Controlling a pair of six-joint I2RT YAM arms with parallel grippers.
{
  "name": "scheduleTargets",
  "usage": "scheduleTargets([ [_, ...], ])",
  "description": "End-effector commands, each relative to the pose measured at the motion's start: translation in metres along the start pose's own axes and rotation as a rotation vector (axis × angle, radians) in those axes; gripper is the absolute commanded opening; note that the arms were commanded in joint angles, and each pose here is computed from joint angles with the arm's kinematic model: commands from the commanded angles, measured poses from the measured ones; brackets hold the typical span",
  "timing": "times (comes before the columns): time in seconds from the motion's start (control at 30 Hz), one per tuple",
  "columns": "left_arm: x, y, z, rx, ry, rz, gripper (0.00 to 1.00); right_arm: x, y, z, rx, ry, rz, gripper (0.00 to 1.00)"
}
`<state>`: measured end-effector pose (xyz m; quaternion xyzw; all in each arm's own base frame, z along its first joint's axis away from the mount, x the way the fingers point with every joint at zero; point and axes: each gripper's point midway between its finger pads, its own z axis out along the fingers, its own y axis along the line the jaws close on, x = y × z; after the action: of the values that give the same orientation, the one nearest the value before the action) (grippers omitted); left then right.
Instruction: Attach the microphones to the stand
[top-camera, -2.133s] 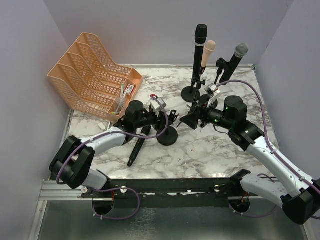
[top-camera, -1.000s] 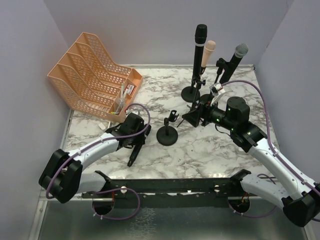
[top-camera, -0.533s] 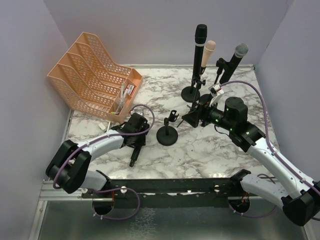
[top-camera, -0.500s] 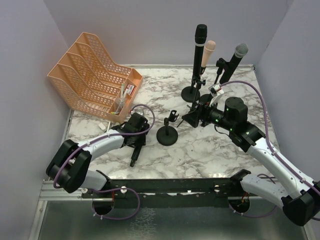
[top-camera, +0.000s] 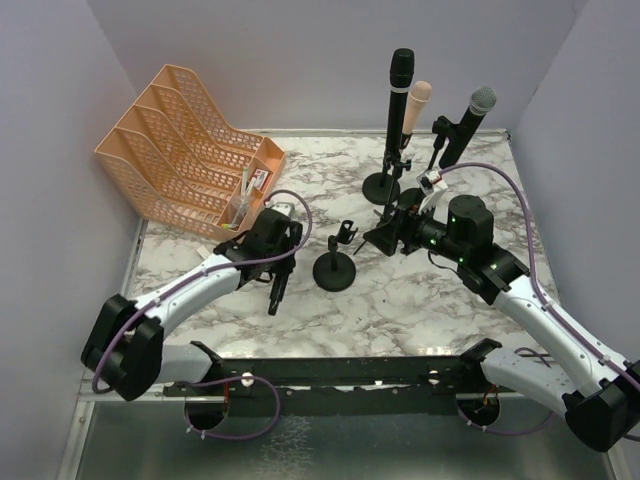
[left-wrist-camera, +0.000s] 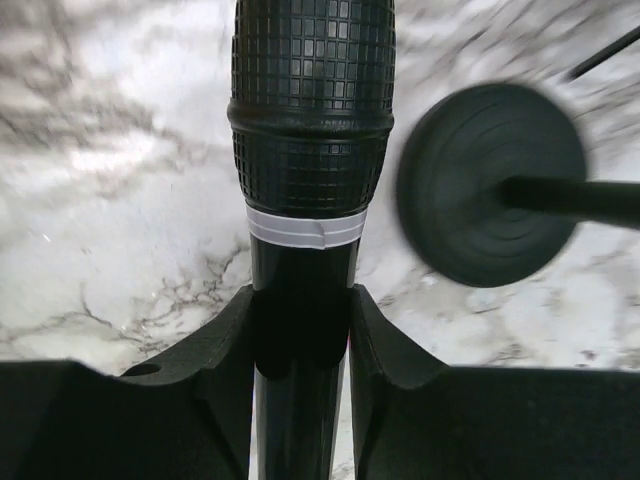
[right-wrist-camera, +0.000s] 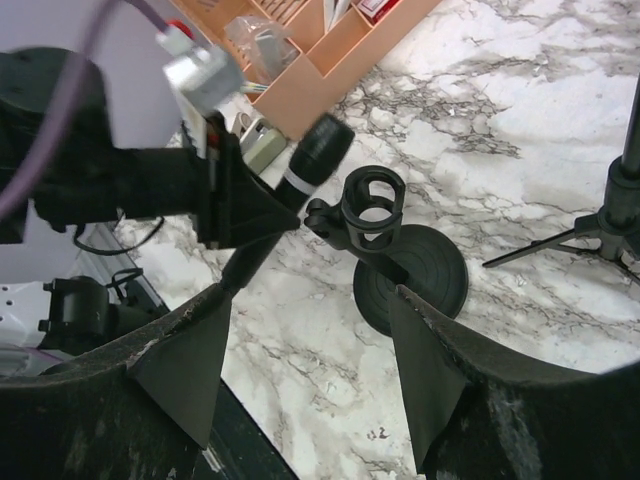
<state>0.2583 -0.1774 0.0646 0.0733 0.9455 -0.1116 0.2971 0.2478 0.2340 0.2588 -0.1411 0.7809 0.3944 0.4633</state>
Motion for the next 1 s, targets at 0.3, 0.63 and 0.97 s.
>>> scheduleTargets([
  [0.3,-0.135,-0.101,-0.151,0.525,-0.52,0.17,0.0,-0.026,0.04,0.016,-0.193,-0.062,0.148,0.73],
  [0.63,-0.167,-0.163,-0.194,0.857,-0.617,0.172,0.0,-0.071,0.081,0.014,-0.392,-0.169,0.168,0.76],
  [0.97,-0.156,-0.201,-0.215,1.039,-0.614,0.275,0.0,-0.086,0.061,0.036,-0.288,-0.22,0.258,0.74],
])
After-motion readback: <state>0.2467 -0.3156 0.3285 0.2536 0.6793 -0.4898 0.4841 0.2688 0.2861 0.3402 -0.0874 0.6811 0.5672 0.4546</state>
